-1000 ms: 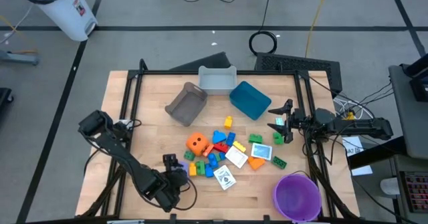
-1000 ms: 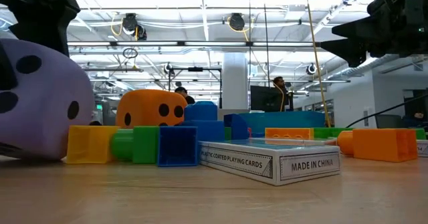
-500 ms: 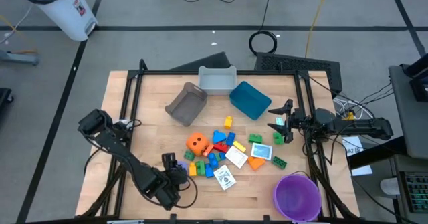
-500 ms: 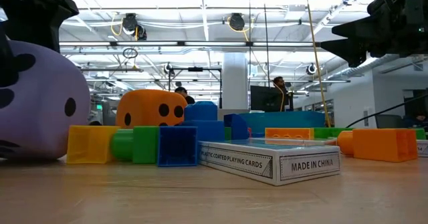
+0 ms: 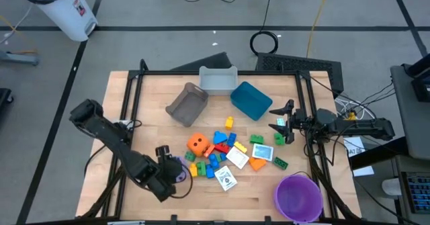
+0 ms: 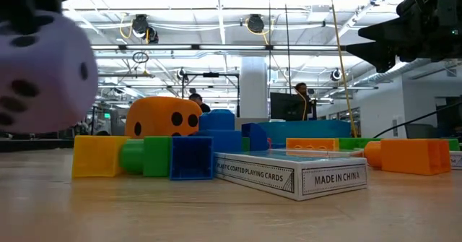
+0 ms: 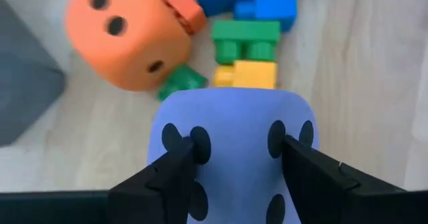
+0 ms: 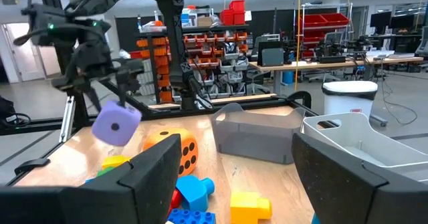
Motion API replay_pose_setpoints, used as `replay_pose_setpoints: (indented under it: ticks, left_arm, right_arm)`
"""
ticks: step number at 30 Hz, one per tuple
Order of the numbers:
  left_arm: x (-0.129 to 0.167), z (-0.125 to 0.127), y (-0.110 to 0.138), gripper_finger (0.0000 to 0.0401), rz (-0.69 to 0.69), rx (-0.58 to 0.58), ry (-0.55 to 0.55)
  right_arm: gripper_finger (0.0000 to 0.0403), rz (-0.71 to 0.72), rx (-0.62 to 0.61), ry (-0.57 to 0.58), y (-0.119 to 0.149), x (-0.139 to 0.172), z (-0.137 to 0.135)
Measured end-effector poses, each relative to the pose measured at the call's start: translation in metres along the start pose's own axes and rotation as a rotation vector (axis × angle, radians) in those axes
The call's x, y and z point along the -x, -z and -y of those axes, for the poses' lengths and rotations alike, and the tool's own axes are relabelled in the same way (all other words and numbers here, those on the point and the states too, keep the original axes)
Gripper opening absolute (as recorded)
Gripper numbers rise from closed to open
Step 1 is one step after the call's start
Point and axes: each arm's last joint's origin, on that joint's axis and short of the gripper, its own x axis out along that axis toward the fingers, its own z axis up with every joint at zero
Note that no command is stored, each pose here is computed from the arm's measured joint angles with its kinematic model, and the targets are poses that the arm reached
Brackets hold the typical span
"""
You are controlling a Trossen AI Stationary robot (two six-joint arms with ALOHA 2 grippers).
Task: Pick & Place Toys
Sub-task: Put the purple dice into the black bin
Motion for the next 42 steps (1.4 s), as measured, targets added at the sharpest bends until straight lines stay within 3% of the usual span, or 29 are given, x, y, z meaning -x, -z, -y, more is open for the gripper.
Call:
replay_pose_setpoints:
  ticks: [5, 16, 29, 42]
  left_arm:
    - [0.014, -0.015, -0.008, 0.0206, 0.067, 0.012, -0.001]
    - [0.039, -0.059, -0.028, 0.0206, 0.254, 0.077, -0.119]
    - [0.067, -0.155, -0.056, 0.0165, 0.402, 0.272, -0.284]
    - [0.045, -0.215, -0.079, 0.0169, 0.316, 0.320, -0.365]
  right_arm:
    - [0.0279, 0.000, 0.000, 0.000, 0.000, 0.000, 0.000]
    - [0.0279, 0.001, 0.000, 0.000, 0.000, 0.000, 0.000]
    - [0.0279, 0.000, 0.000, 0.000, 0.000, 0.000, 0.000]
    - [0.0279, 0.000, 0.000, 0.000, 0.000, 0.000, 0.000]
